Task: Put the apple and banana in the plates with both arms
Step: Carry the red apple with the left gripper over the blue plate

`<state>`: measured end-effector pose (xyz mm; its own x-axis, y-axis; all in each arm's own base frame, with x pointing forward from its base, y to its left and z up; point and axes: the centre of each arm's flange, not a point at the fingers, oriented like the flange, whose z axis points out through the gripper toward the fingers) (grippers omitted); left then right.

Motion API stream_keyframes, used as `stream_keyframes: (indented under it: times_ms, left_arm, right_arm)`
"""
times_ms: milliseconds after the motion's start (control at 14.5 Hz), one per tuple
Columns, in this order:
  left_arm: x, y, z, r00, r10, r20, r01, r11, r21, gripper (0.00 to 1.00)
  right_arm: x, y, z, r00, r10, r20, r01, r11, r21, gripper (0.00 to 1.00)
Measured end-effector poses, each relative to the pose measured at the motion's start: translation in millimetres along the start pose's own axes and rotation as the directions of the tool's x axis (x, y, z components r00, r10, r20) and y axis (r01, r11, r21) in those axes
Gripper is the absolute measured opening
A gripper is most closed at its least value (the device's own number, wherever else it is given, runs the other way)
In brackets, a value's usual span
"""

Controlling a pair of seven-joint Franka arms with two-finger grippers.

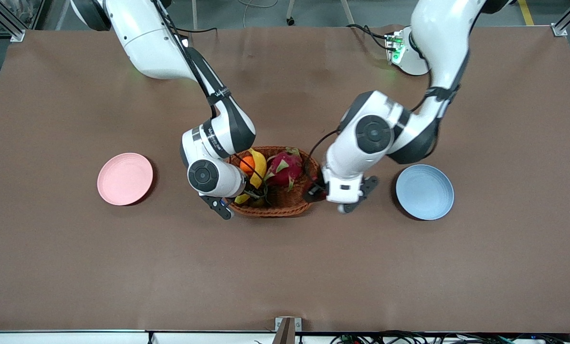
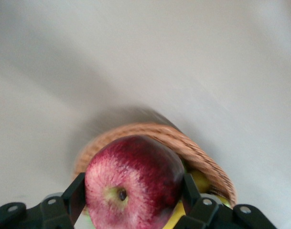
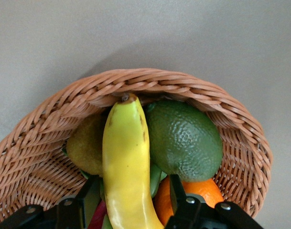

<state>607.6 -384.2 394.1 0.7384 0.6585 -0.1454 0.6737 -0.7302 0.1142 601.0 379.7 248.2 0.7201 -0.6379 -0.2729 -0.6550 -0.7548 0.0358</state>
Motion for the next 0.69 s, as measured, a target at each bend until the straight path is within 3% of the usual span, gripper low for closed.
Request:
stream_keyframes:
  times_ms: [275,688]
  left_arm:
    - [63,-46,-8,0.995,0.084,-0.058,-0.076,0.989,0.126,0.82]
    - [112,-100,30,0.981,0.159,-0.113,-0.12,0.948,0.296,0.82]
  right_arm:
    - [-7,-3,1,1.0,-0.01,-0.001,0.01,1.0,0.0,0.55]
    - [-11,-4,3,1.0,-0.016,-0.001,0.016,1.0,-0.001,0.53]
